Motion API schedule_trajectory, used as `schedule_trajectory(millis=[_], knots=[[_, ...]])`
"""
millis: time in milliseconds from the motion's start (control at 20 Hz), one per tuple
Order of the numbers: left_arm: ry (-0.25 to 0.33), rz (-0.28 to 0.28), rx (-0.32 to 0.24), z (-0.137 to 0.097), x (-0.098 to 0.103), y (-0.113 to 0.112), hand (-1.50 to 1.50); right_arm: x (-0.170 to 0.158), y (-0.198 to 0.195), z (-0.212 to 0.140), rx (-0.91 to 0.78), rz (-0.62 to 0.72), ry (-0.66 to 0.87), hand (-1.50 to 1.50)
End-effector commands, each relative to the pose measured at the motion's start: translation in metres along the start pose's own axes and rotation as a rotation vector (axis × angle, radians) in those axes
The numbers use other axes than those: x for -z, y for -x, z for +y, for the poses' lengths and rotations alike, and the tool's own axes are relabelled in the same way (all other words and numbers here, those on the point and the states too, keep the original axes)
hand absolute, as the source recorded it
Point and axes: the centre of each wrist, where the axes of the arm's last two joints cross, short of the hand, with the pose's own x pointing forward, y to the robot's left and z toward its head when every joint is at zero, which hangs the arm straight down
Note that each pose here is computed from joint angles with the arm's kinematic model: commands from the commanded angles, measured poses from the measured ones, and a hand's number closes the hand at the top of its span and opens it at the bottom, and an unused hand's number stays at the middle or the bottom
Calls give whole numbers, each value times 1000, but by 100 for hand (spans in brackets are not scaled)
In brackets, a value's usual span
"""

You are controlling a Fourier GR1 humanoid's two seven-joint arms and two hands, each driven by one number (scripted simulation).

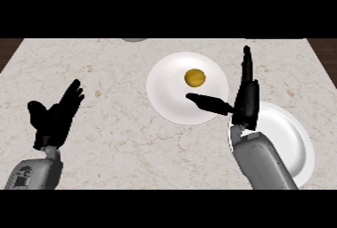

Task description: Pick the lemon from the plate and place it in the plate

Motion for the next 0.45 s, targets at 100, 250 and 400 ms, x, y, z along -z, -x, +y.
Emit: schedule_trajectory(millis=[100, 250, 400], knots=[[5, -2, -17, 14, -5, 10, 0, -14, 31, -33, -47, 8, 11, -150], [-20, 9, 13, 0, -3, 1, 0, -10, 21, -38, -76, 38, -3, -150], [7, -17, -8, -13, -3, -4, 0, -19, 27, -36, -75, 73, 17, -150]])
